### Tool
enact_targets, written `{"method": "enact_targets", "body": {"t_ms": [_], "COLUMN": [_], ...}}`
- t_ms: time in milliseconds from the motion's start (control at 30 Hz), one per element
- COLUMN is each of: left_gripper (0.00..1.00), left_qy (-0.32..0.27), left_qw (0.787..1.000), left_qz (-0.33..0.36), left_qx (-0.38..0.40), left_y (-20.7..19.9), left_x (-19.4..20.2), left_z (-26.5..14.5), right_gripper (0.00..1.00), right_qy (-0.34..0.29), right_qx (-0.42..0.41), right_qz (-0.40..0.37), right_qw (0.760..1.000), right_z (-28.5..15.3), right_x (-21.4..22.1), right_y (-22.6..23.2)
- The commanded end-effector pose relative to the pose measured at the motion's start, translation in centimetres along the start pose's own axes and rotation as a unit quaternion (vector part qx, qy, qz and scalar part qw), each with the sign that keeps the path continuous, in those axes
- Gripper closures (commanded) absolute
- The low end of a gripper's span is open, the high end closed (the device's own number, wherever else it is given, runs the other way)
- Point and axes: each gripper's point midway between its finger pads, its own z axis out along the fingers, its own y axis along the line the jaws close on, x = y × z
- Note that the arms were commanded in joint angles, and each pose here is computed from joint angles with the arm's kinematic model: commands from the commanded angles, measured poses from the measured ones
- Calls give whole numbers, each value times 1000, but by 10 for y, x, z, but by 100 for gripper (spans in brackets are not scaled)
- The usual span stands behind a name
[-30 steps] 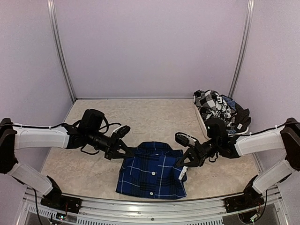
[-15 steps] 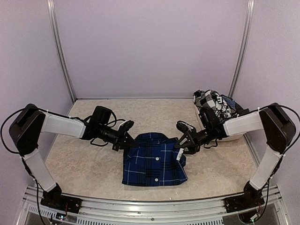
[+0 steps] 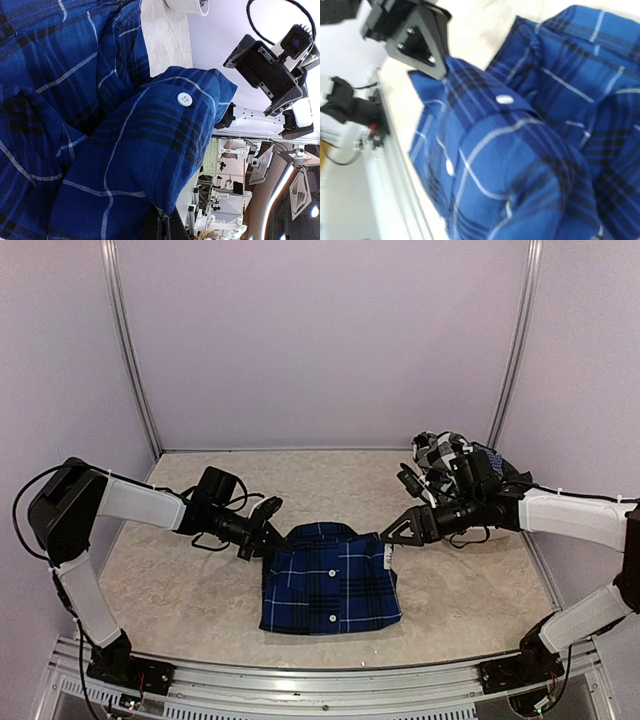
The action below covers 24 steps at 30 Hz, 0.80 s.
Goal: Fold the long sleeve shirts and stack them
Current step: Smooth out the square-folded shirt at the center of the board.
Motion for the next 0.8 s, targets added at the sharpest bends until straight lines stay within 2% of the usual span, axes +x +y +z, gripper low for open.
{"method": "enact_targets", "body": {"t_ms": [0,233,600,767], "left_gripper": [100,100,100,100], "left_qy": [-2,-2,-1,-6], "left_qw": [1000,1000,1000,1000], "left_qz": [8,7,11,13], "left_qx": [-1,4,4,4], "left_y": [4,3,5,4], "left_x": [-3,-3,-1,-2], "left_z": [-2,-3,-3,-5], "right_gripper": [8,6,7,21], "right_qy": [-6,4,46,53], "right_qx": [78,127,117,77], "right_qz": [-34,-78,-103,-116], "right_qw": [996,989,987,989], "right_z": [3,23,57,68], "right_x": [19,36,62,69], "right_y": [-18,-23,-48,-38]}}
